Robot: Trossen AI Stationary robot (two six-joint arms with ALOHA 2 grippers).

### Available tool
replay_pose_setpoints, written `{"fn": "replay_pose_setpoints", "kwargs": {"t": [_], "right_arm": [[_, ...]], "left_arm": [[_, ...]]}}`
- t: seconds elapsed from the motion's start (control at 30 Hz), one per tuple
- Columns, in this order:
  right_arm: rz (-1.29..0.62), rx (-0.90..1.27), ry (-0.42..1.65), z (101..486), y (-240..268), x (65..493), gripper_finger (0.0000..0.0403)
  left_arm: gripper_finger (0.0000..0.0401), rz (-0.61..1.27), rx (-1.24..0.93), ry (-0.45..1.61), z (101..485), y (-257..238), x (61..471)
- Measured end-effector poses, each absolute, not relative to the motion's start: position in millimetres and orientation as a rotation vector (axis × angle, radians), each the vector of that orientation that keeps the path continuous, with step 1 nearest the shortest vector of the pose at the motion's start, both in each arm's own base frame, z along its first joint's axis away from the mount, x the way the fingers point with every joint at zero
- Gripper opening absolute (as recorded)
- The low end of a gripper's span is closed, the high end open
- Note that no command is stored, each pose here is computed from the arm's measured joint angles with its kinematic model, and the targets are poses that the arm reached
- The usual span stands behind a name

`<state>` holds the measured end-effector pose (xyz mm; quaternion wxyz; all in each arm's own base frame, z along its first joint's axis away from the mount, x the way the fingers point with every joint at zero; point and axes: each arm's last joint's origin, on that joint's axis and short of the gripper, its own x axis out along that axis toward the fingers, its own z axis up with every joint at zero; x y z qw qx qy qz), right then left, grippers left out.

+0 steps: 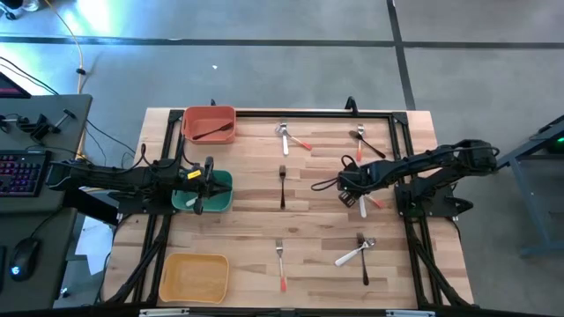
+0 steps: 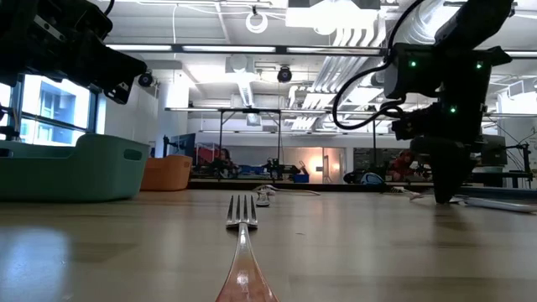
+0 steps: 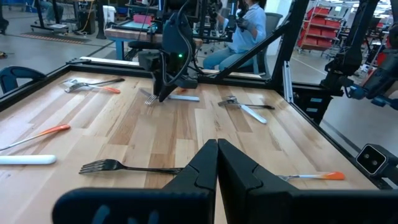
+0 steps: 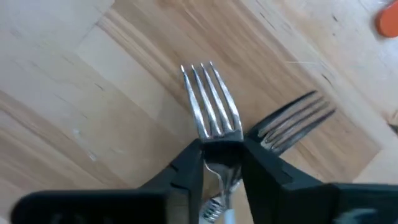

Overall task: Sort silverware by color (type)
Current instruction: Put the orange fork into the yellow bin

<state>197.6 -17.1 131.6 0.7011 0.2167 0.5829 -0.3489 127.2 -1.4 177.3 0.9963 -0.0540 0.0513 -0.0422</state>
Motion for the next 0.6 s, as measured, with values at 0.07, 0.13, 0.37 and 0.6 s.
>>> {"fn": "replay_pose_setpoints", "kwargs": {"t": [0.07,0.13,0.37,0.6], "right_arm": [[-0.768,0.483,1.297,132,-17,199,0.0050],[-0.764,0.479,1.300,133,-17,199,0.0029],[-0.750,0.438,1.312,148,-18,208,0.0005],[-0.714,0.404,1.284,180,-9,226,0.0000]], "left_arm": [[0.0001,-0.084,-0.109,0.103,177,-1,127],[0.0001,-0.084,-0.108,0.103,177,-1,127],[0.0001,-0.084,-0.108,0.103,177,-1,127],[0.0000,-0.084,-0.108,0.103,177,-1,127]]}}
